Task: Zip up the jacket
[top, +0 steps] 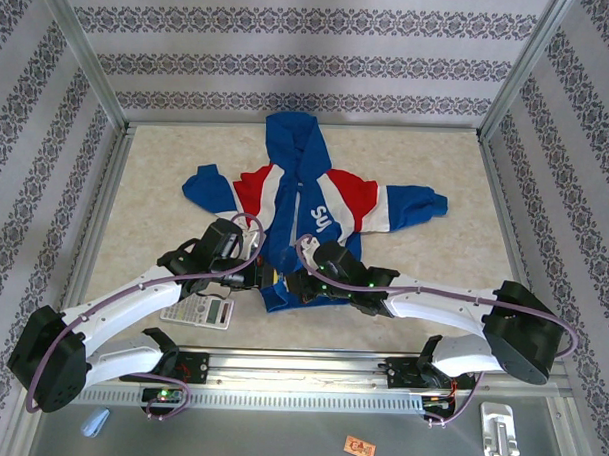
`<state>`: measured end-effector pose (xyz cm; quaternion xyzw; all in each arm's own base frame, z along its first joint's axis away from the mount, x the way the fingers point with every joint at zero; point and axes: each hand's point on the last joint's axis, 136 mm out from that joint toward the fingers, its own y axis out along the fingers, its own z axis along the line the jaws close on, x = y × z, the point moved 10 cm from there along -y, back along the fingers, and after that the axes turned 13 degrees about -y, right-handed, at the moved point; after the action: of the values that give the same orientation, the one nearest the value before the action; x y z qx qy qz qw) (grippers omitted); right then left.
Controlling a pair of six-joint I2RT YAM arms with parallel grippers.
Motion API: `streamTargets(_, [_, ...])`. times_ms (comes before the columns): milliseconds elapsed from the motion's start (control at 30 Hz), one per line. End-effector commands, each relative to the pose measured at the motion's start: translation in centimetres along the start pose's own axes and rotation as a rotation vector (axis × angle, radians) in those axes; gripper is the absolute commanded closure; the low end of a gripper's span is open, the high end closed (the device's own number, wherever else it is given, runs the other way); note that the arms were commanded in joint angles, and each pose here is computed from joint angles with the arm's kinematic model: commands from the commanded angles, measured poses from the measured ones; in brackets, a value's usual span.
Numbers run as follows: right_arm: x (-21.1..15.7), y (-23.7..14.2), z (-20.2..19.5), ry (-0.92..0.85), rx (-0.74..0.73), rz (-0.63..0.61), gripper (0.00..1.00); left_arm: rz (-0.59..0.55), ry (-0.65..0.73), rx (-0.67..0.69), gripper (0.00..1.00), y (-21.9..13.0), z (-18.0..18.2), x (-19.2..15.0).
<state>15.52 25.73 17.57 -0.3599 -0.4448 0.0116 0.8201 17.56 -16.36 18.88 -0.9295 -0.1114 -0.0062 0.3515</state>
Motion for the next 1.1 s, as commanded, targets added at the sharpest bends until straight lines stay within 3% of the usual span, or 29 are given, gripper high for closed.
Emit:
streamTargets(0, [0.0,0.4,0.2,-0.018,0.007,0.017,0.87,0.005,0.014,0.001,1.00,-0.3,-0.2,0.2])
streamTargets(300, [-0.3,1.3,0.2,-0.034,0.004,0.042,0.74,0.002,0.010,0.001,1.00,-0.3,-0.2,0.2])
streamTargets(433, [-0.6,1.6,0.2,-0.044,-0.001,0.053,0.73,0.004,0.010,0.003,1.00,-0.2,-0.2,0.2])
streamTargets(700, [-0.4,0.4,0.5,-0.094,-0.029,0.062,1.00,0.028,0.021,0.006,1.00,-0.3,-0.1,-0.1])
streamTargets(1067, [0.5,0.0,0.8,-0.128,-0.056,0.104,1.00,0.131,0.010,0.066,1.00,-0.3,1.9,-1.9])
